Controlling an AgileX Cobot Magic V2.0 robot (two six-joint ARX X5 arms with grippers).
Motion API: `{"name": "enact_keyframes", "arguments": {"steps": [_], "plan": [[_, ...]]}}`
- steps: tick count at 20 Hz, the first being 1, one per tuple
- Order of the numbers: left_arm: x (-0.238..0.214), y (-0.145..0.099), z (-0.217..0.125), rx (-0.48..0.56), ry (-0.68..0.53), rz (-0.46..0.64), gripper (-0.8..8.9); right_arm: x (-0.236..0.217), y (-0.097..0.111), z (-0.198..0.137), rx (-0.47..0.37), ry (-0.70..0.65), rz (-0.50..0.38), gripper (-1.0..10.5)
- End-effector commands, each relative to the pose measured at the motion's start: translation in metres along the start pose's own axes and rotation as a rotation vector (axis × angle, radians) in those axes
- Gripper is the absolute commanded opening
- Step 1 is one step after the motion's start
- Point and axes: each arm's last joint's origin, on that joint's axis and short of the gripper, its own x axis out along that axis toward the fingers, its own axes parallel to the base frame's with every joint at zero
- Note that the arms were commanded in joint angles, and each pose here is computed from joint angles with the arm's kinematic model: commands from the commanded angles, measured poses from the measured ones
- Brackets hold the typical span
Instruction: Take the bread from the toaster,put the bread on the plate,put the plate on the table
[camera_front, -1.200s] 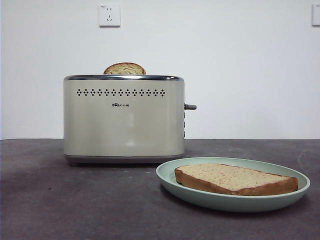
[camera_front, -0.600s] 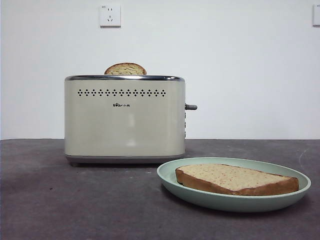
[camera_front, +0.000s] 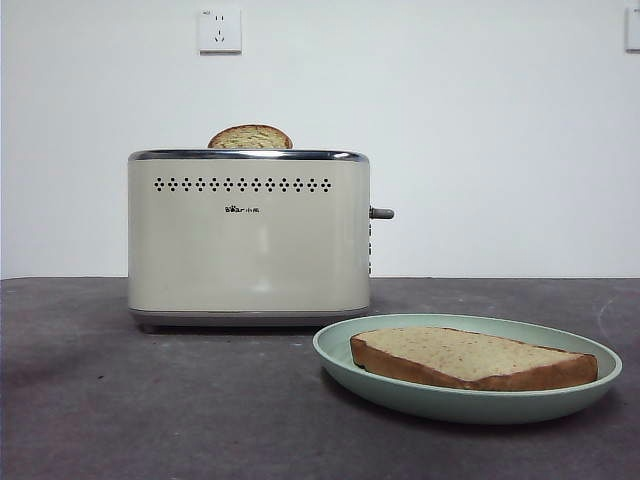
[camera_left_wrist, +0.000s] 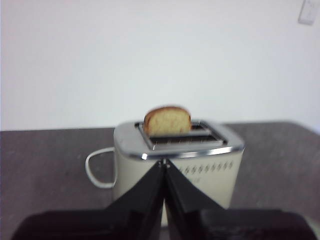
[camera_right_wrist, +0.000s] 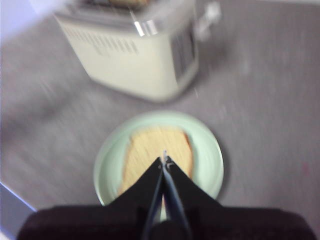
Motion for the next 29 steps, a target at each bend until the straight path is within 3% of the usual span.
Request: {"name": "enact_keyframes", "arguments": {"steps": [1, 8, 22, 25, 29], "plan": [[0.004, -0.001, -0.012, 0.088, 0.079, 0.030, -0.03, 0.006, -0.002, -0.001, 0.010, 0.037, -0.008, -0.1], [0.002, 0.003, -0.034, 0.225, 0.295, 0.050, -0.03, 0.017, -0.005, 0.000, 0.024, 0.083, -0.005, 0.0], [0.002, 0.003, -0.034, 0.215, 0.302, 0.052, -0.03, 0.017, -0.006, 0.000, 0.025, 0.085, -0.004, 0.0], [0.004, 0.005, -0.029, 0.212, 0.253, 0.090, -0.03, 0.017, -0.006, 0.000, 0.025, 0.085, -0.004, 0.0], [0.011, 0.009, -0.005, 0.055, 0.021, 0.136, -0.03, 0.017, -0.006, 0.000, 0.025, 0.085, -0.004, 0.0]]}}
